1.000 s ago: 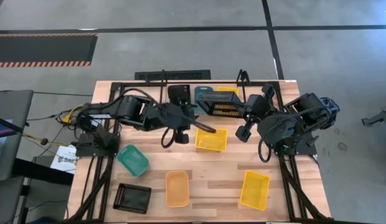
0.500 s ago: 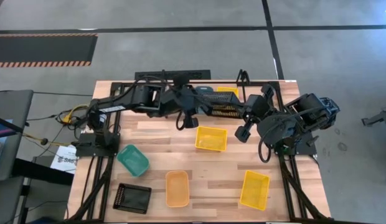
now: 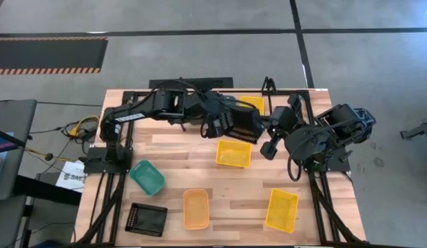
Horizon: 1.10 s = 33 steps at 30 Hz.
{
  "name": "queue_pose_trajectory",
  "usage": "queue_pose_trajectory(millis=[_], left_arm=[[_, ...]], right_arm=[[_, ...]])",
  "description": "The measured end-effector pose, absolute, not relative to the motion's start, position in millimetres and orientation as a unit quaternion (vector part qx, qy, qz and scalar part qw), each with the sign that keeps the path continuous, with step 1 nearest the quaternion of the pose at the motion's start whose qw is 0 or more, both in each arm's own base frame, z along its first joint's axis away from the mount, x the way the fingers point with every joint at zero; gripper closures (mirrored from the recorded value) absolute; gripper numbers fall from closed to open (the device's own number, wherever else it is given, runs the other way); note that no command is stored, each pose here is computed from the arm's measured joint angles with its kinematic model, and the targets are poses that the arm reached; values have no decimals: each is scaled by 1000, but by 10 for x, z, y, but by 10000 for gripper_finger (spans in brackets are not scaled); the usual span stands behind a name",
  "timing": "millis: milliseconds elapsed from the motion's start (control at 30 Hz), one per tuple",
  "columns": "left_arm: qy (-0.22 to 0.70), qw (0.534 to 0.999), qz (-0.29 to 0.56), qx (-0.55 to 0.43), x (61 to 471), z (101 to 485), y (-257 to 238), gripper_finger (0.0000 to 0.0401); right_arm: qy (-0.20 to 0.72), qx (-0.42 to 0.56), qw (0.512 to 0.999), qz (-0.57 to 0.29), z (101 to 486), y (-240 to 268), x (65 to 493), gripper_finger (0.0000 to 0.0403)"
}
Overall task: Stack baskets on shelf by color
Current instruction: Stack the right black bin on the black bin
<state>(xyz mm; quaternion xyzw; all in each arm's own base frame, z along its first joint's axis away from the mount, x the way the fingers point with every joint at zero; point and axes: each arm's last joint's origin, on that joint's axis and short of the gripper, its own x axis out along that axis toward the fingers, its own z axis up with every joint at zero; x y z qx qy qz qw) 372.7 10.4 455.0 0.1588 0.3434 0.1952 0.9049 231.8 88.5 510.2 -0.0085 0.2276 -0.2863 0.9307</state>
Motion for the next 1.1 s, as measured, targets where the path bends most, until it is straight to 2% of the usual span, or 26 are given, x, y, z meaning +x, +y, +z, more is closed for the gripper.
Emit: queue_pose_trajectory(millis=[200,367,567,700,1100], left_arm=[[361,896,186,178,3679,4536,-8,401],[392,870,242,179,3347,4639,-35,401],[362,872,328,31,2672,4925,48,401],[311,874,372,-31,2408,5068,91,401],[310,857,403,-82,2398,5051,329,401]], right_arm=[[229,-11,930,-287,5098,884,2317,403],[237,-20,927,-290,5089,869,2290,402],[236,-19,923,-305,5092,805,2306,401],[237,-15,916,-323,5091,712,2338,401],[211,-65,857,-466,5107,324,2364,402]])
